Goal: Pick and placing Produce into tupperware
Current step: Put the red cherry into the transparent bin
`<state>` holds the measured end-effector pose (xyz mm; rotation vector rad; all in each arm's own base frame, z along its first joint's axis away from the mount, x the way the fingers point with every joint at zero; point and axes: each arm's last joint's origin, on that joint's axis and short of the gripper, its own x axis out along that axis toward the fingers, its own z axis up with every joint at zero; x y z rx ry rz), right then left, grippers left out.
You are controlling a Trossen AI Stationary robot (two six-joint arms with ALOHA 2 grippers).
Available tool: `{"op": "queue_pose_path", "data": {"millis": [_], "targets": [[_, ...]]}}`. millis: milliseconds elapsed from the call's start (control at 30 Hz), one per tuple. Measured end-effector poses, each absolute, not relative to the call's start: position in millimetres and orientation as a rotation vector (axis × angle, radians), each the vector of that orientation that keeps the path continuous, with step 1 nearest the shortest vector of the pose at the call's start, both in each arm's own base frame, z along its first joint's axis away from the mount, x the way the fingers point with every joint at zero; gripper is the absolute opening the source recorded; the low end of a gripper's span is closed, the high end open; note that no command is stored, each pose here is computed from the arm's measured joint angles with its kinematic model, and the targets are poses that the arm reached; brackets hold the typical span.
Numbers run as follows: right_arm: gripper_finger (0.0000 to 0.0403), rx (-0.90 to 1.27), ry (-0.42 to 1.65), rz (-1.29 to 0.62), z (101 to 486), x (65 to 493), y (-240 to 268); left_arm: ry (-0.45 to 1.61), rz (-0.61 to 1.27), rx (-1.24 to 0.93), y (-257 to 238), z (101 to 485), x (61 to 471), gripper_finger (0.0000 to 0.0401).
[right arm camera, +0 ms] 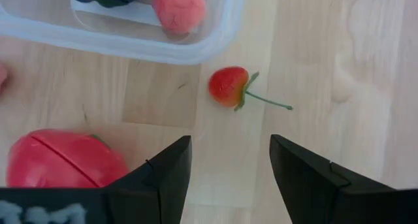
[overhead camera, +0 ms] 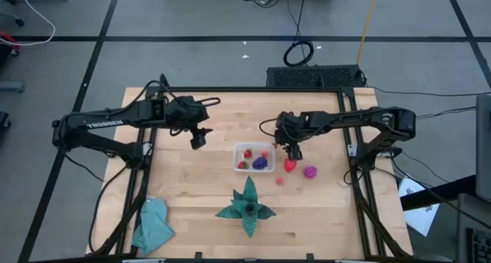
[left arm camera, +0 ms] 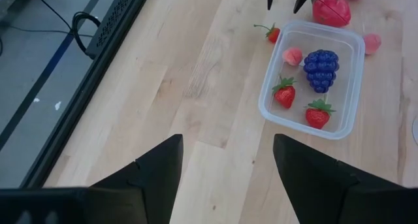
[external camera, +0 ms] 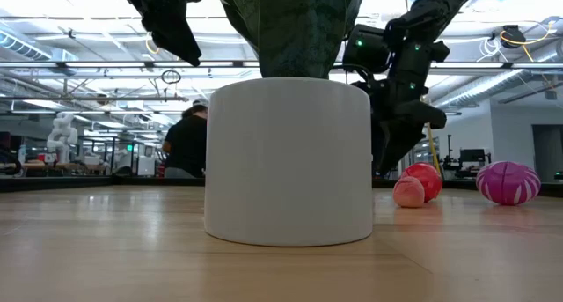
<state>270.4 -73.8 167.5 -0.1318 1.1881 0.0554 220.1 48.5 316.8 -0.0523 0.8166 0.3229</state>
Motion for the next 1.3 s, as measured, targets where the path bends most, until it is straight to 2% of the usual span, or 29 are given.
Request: {"op": "queue_pose_path", "data": {"millis": [667, 1300], "targets": [[0.0199, -0.109, 1.101, 0.109, 170.0, 275.0, -77.7, 0.816, 0.325, -0.055, 48.5, 316.7, 220.2, 0.0244], [0.0199, -0.126, 1.113, 0.126, 150.9, 284.9, -81.2, 0.812, 0.326, -0.058, 48.6, 317.0, 220.3, 0.0244]]}}
